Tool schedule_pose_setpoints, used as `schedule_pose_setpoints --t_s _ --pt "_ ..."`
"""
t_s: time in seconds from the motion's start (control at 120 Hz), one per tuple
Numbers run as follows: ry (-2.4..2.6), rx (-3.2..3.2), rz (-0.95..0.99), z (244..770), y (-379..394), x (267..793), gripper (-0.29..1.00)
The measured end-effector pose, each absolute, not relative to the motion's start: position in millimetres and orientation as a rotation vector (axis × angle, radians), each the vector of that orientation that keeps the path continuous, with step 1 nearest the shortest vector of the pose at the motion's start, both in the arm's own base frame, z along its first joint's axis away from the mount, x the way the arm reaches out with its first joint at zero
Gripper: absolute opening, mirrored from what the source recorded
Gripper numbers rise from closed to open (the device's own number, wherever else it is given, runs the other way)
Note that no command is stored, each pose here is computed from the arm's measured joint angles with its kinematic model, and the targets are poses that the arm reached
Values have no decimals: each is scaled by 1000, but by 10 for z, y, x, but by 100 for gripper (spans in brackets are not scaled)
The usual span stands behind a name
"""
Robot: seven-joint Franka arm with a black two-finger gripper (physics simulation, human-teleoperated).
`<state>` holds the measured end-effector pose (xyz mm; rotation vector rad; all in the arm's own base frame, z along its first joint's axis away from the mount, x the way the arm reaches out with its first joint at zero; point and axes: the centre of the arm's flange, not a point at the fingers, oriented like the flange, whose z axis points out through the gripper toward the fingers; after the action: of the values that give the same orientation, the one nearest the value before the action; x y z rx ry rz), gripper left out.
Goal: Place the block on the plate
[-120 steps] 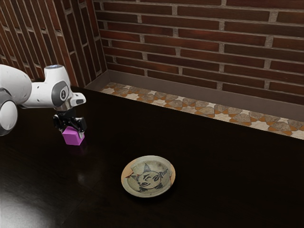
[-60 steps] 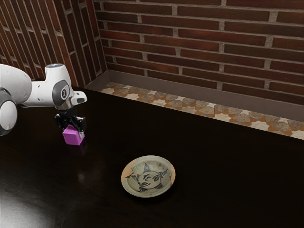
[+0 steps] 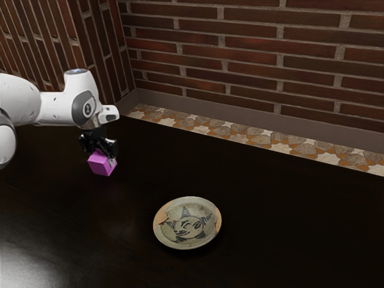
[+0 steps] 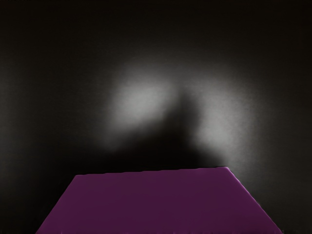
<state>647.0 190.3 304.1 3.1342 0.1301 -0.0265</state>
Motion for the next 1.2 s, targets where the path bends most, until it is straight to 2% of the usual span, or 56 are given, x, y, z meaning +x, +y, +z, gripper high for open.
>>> schedule_pose_setpoints --t_s 0.308,0.725,1.2 --pt "-134 3140 -27 3199 716 6559 41" --pt "-438 3171 -93 3249 -913 6157 41" --pt "-457 3223 -134 3158 -1840 5601 41"
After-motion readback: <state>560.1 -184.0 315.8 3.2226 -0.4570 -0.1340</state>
